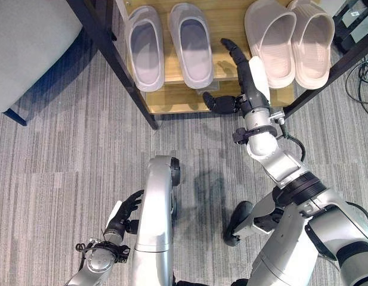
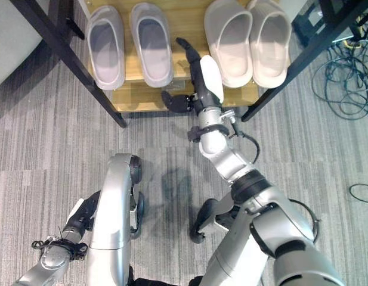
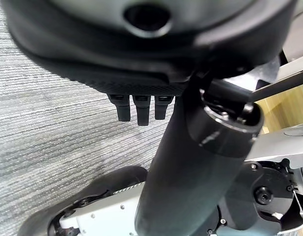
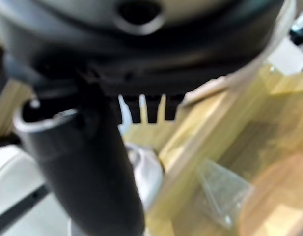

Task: Arrange the slippers neatly on the shoe rack.

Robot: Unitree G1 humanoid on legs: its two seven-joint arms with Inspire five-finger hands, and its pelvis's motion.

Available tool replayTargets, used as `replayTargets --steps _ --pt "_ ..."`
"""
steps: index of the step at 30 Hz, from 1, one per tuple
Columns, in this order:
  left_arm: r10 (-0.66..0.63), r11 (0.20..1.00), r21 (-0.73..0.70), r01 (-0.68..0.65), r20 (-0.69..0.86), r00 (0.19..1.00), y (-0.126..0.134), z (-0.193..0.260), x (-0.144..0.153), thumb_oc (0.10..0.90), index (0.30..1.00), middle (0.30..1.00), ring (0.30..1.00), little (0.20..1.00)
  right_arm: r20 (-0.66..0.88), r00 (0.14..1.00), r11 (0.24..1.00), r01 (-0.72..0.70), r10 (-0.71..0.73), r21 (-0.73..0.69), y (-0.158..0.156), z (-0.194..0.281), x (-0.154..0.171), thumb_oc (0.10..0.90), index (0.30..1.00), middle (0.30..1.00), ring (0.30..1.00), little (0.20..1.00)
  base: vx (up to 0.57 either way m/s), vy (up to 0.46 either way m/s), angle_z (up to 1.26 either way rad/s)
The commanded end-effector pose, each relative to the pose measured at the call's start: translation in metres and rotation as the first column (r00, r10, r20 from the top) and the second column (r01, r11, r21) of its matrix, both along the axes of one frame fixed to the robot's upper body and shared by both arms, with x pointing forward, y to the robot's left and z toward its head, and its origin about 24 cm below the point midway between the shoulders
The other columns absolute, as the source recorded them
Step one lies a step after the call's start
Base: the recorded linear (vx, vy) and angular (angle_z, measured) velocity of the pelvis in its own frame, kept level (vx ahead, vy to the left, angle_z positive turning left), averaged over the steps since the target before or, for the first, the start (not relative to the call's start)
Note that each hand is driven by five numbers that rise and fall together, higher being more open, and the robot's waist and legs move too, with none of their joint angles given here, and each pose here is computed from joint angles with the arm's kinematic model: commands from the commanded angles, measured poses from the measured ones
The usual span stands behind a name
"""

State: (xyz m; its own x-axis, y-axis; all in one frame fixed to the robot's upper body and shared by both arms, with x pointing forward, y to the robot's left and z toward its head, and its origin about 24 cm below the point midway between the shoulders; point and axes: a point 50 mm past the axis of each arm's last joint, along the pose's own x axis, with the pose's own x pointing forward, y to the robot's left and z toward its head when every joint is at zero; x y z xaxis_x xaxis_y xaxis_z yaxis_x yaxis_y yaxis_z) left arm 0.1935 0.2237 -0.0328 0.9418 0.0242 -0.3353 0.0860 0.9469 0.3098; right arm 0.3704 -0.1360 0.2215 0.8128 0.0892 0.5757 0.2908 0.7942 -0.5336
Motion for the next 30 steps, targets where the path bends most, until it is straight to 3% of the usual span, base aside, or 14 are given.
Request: replayTargets --steps 1,14,30 --pt "-0.074 0.995 -0.057 0.077 0.064 0.995 -0.027 0.005 -0.004 0.800 0.900 0.900 0.900 0.900 0.331 0.942 0.997 -0.074 0.061 0.028 0.017 0.078 -0.019 0.800 0.900 0.900 0.900 0.900 0.00 0.000 0.00" --pt "-0.095 0.994 -0.052 0.098 0.068 0.993 -0.033 0.004 -0.003 0.800 0.900 0.900 0.900 0.900 0.320 0.947 0.995 -0.039 0.007 0.095 0.013 0.067 -0.017 0.800 0.900 0.900 0.900 0.900 0.00 0.000 0.00" --pt "-0.086 0.994 -0.061 0.089 0.047 0.995 -0.032 0.001 -0.004 0.800 0.900 0.900 0.900 0.900 0.090 0.994 0.968 -0.075 0.054 0.240 0.034 0.046 0.014 0.800 0.900 0.900 0.900 0.900 0.00 0.000 0.00"
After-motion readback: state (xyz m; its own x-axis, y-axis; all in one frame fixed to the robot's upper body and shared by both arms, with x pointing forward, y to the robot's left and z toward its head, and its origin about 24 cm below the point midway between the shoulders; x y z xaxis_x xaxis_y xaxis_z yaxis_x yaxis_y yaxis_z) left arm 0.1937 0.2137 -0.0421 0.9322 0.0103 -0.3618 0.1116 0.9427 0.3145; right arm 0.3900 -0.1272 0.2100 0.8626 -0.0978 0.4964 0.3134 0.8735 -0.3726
